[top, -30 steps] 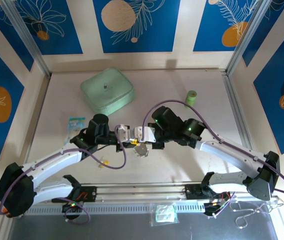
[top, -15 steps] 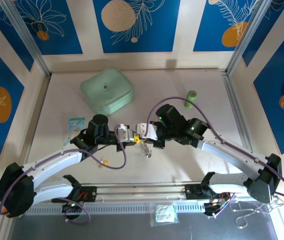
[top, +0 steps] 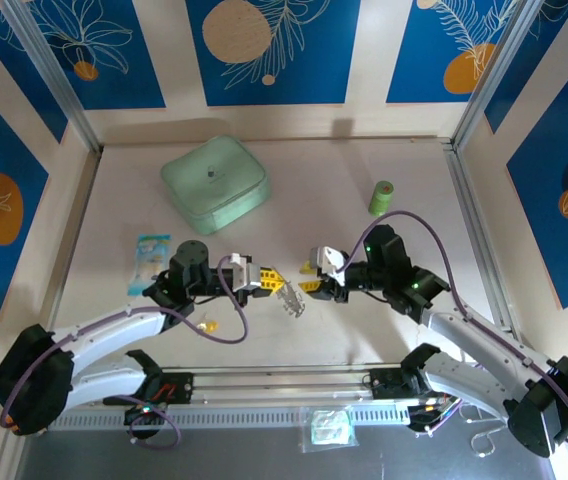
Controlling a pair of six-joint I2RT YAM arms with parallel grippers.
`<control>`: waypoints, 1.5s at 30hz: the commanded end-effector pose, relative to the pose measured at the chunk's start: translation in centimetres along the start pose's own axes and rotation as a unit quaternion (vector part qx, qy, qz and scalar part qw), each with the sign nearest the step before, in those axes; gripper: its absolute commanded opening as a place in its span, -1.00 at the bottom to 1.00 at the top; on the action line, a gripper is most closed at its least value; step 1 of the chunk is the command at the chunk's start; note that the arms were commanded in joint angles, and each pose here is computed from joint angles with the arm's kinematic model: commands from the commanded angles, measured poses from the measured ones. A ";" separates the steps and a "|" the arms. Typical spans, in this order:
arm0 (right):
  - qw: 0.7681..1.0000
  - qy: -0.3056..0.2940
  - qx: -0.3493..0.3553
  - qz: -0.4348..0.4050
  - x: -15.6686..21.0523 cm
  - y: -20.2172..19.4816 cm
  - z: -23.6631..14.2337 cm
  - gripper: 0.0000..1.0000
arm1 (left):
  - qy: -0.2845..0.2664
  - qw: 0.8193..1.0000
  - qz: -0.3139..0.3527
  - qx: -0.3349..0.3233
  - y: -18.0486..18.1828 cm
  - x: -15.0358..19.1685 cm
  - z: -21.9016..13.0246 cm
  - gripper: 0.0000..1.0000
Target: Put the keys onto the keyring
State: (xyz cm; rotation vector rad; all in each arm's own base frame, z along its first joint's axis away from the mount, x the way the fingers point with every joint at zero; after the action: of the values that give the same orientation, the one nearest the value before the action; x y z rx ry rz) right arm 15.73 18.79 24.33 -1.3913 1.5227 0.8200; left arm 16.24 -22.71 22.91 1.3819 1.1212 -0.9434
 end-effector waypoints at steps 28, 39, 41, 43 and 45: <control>0.997 -0.056 -0.020 -0.041 -2.6 0.7 1.4 -1.00 | -0.044 0.999 0.015 0.001 0.2 -1.1 0.2 -0.88; 0.998 0.002 -0.038 -0.052 -3.0 1.0 2.1 -1.00 | 0.013 1.000 0.027 0.002 0.5 -1.1 0.1 -0.92; 0.998 -0.001 -0.038 -0.054 -3.2 1.0 2.1 -1.00 | 0.019 0.999 0.028 0.006 0.4 -1.0 0.1 -0.92; 0.998 -0.004 -0.040 -0.057 -3.5 1.0 2.1 -1.00 | 0.024 0.999 0.028 0.009 0.3 -1.0 0.1 -0.90; 0.998 -0.006 -0.039 -0.056 -3.6 1.0 2.1 -1.00 | 0.032 0.999 0.030 0.011 0.2 -0.8 0.0 -0.89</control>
State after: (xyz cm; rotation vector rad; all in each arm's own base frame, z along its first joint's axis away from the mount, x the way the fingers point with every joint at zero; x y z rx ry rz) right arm 15.35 21.54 24.53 -1.5010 1.5154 0.7976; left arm 16.44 -22.71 23.39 1.4246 1.1240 -0.9035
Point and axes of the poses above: each hand's point on the last joint's axis, 136 mm out from that joint toward the fingers, its own z axis out along the fingers, its own y axis along the line the jaws close on, x = y × z, the point moved 8 cm from there along -z, back along the fingers, and after that the axes turned 4 degrees about z, right-handed, at the moved point
